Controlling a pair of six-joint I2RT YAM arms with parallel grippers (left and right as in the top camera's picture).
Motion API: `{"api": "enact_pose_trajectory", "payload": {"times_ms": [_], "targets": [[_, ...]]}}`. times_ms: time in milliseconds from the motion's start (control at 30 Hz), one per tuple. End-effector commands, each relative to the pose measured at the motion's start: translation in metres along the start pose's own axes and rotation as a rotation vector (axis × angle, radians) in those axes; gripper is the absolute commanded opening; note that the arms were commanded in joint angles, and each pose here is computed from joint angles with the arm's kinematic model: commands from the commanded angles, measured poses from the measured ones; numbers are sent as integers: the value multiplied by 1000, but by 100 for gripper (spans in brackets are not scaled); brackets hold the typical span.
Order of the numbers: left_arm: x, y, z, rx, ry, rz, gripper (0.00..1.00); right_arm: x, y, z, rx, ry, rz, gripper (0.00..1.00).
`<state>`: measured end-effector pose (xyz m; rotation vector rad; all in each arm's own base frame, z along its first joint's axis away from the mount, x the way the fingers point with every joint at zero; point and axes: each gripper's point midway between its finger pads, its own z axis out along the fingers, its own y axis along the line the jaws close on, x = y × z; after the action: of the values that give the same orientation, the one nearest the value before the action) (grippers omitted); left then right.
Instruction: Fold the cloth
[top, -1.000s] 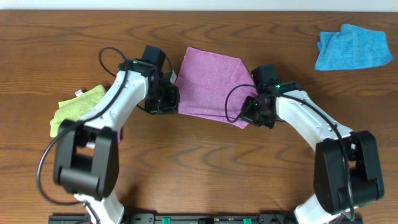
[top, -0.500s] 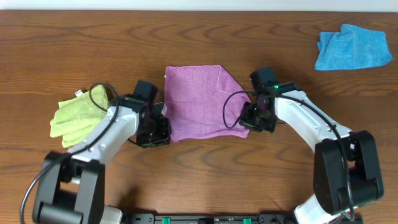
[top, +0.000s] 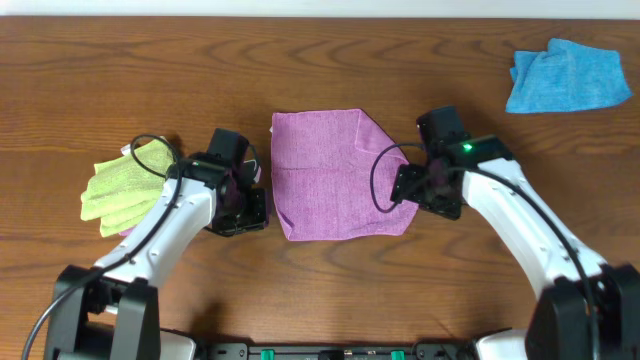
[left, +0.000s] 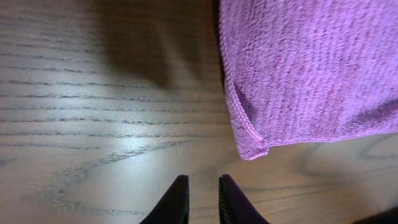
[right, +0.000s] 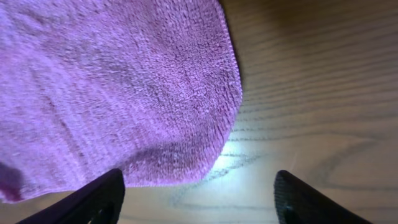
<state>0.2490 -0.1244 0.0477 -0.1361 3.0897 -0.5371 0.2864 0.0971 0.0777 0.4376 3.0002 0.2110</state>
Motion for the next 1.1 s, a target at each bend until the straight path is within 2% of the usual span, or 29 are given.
{"api": "enact_pose_trajectory", "payload": {"times_ms": [0,133,267,367,600,900,1067], "targets": [[-4,-1,-11,-2,-51,12,21,-8,-2,-11,2,-68,-71,80],[-9,-7,-23,22,-108,32,29,-28,11,-16,-36,-160,-244,77],[-9,-17,-34,66,-139,59,41,-53,9,-17,38,-267,-350,67],[-6,-26,-38,114,-134,71,48,-66,18,-15,53,-327,-405,69],[-3,-36,-39,170,-114,77,53,-83,39,7,82,-347,-470,71],[-9,-47,-50,205,-135,93,55,-126,105,23,90,-384,-583,70],[-12,-49,-53,209,-145,98,56,-140,124,37,87,-383,-595,68]]}}
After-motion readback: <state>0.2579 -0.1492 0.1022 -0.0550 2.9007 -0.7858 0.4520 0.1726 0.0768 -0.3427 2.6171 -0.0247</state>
